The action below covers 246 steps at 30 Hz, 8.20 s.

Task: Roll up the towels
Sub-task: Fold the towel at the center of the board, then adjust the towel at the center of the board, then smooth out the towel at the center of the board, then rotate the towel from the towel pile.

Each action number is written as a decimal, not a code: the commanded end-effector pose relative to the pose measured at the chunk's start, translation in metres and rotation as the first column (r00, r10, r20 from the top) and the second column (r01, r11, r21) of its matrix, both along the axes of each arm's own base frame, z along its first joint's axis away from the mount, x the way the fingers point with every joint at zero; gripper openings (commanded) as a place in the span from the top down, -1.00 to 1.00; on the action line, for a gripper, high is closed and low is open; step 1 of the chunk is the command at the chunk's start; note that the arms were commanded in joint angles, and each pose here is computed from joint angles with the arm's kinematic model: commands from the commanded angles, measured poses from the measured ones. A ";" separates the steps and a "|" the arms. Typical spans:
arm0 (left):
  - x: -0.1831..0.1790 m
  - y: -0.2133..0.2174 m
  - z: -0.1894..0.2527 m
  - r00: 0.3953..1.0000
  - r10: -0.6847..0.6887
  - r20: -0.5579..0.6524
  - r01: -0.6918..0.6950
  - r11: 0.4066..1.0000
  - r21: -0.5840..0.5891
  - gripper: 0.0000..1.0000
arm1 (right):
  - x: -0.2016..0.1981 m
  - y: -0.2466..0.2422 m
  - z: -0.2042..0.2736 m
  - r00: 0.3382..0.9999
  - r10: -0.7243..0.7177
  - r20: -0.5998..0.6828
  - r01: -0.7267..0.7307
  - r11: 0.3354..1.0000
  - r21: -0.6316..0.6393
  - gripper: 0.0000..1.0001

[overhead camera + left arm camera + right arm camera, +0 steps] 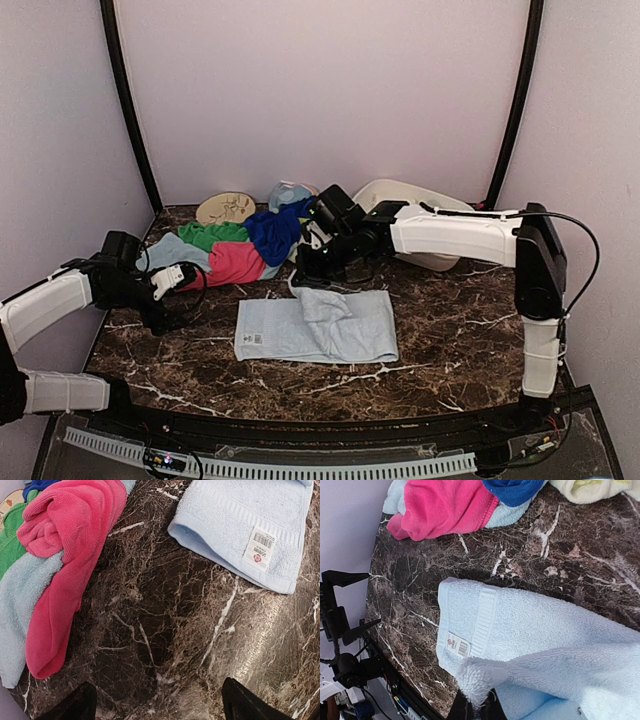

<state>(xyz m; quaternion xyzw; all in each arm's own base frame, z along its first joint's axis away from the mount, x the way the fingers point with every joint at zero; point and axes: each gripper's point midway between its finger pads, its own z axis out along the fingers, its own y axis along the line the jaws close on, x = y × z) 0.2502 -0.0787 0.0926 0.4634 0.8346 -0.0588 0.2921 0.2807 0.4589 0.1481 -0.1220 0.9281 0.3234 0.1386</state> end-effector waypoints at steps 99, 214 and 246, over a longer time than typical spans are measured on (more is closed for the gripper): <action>0.056 -0.146 -0.012 0.933 -0.082 -0.349 -0.038 0.945 -0.325 -0.34 | -0.127 -0.006 -0.100 0.934 0.353 0.053 -0.331 0.913 -0.240 -0.09; -0.036 -0.174 0.008 0.881 -0.358 -0.310 0.298 0.928 -0.225 -0.38 | -0.012 -0.117 -0.047 0.985 0.030 0.167 0.007 0.977 -0.213 -0.23; -0.028 -0.143 -0.014 0.938 -0.298 -0.176 0.291 0.955 -0.064 -0.62 | -0.025 -0.177 -0.152 0.990 -0.135 -0.047 0.108 0.923 -0.370 0.22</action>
